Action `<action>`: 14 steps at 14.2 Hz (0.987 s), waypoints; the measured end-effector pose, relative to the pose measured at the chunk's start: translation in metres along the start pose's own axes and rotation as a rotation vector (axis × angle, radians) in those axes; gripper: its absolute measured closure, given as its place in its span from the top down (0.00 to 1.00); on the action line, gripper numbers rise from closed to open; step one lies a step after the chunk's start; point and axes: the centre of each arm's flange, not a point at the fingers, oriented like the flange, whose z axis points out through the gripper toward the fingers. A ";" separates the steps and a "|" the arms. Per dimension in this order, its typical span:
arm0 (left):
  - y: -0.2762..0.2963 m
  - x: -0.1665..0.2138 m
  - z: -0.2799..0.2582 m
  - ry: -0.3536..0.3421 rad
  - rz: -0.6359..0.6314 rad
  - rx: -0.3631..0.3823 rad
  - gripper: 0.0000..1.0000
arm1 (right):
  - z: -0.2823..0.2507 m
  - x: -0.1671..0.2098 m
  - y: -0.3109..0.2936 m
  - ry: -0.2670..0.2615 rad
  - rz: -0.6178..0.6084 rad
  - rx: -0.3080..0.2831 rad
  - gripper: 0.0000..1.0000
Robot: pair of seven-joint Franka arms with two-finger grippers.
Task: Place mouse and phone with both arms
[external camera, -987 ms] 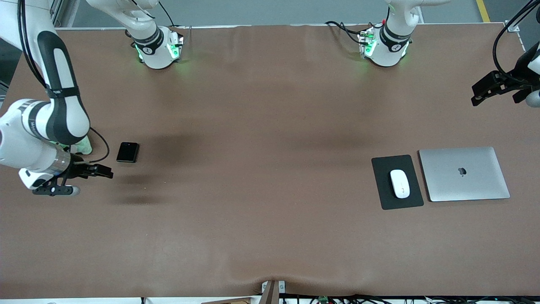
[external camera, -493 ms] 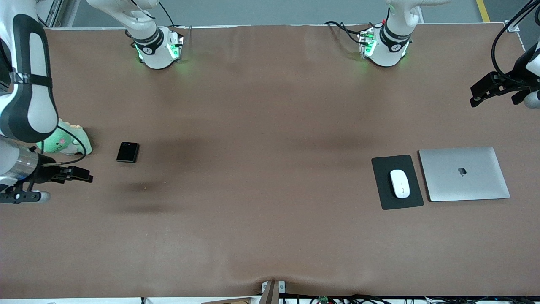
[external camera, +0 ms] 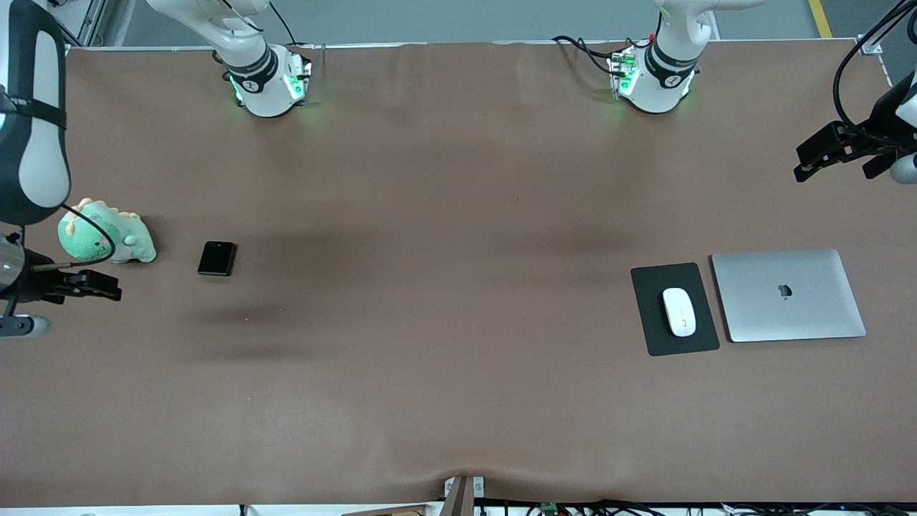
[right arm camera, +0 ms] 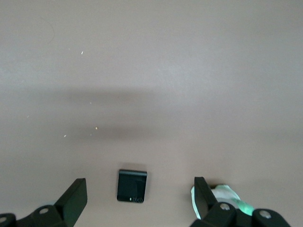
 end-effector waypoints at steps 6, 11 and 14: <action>0.000 0.004 0.001 0.000 0.000 -0.002 1.00 | -0.062 -0.040 0.006 -0.021 0.014 0.019 1.00; 0.004 0.003 0.001 -0.002 0.008 -0.002 1.00 | -0.101 -0.068 0.005 -0.023 0.016 0.027 1.00; 0.011 0.002 0.002 -0.007 0.022 -0.002 1.00 | -0.122 -0.089 0.004 -0.031 0.018 0.036 1.00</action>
